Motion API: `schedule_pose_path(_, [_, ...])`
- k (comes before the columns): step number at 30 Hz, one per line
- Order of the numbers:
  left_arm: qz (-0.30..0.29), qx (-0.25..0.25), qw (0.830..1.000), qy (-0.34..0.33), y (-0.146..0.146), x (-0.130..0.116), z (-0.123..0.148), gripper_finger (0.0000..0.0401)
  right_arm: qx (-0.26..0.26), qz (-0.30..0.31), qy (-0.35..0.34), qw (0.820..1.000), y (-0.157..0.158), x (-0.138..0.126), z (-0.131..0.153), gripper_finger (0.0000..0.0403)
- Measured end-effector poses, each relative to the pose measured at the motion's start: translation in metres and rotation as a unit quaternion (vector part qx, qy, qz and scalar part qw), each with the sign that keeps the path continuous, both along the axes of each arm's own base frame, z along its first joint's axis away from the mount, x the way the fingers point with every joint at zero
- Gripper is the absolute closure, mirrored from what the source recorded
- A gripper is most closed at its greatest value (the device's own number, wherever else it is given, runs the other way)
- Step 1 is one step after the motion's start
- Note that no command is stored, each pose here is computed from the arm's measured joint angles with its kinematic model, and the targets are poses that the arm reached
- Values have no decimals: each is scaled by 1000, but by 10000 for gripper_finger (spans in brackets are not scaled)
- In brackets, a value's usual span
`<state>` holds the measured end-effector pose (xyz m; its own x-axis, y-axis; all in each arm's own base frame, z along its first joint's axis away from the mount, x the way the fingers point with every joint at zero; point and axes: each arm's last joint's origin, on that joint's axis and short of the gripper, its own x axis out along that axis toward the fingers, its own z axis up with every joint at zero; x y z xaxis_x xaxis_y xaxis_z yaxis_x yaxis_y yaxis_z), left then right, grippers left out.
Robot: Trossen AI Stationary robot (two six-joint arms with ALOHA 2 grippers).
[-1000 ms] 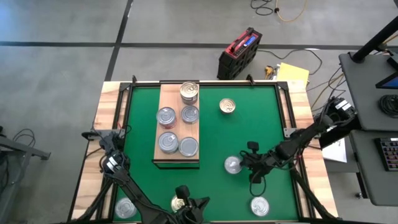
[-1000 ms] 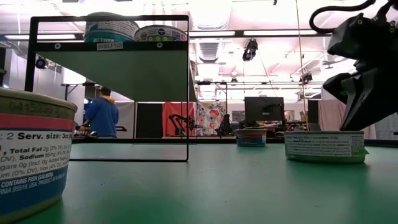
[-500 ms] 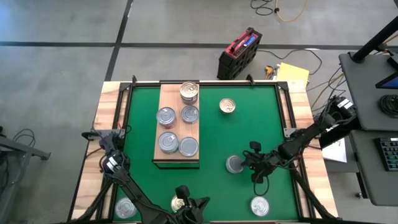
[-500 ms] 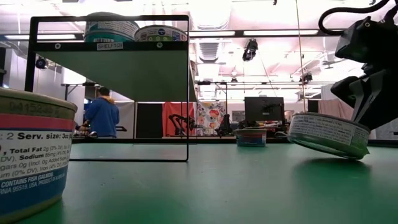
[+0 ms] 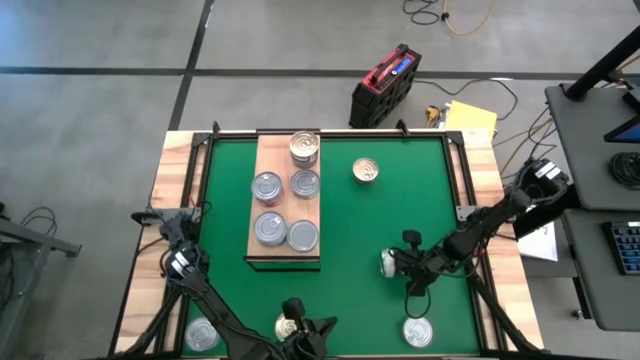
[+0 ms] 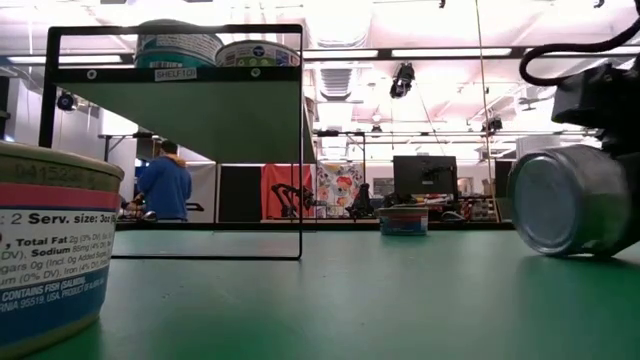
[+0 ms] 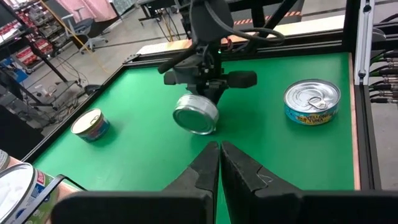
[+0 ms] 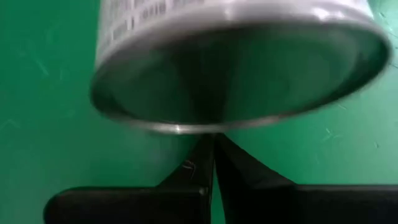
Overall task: Stack canned seafood by type on shelf
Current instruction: Stack the green and white tuna can on top of the green and white tuna can on the shelf
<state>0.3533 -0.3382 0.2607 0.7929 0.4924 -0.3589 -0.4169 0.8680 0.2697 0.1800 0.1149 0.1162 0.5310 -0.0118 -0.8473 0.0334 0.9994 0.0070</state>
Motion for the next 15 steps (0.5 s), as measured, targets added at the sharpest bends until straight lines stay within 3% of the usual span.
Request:
schedule_pose_path(10, [-2, 1, 1000, 7, 0, 0, -5, 401, 1, -1, 7, 1000, -1, -2, 1, 394])
schedule_pose_path(15, [-1, 0, 1000, 6, 0, 0, -5, 401, -12, 0, 55, 998, -5, -9, 15, 394])
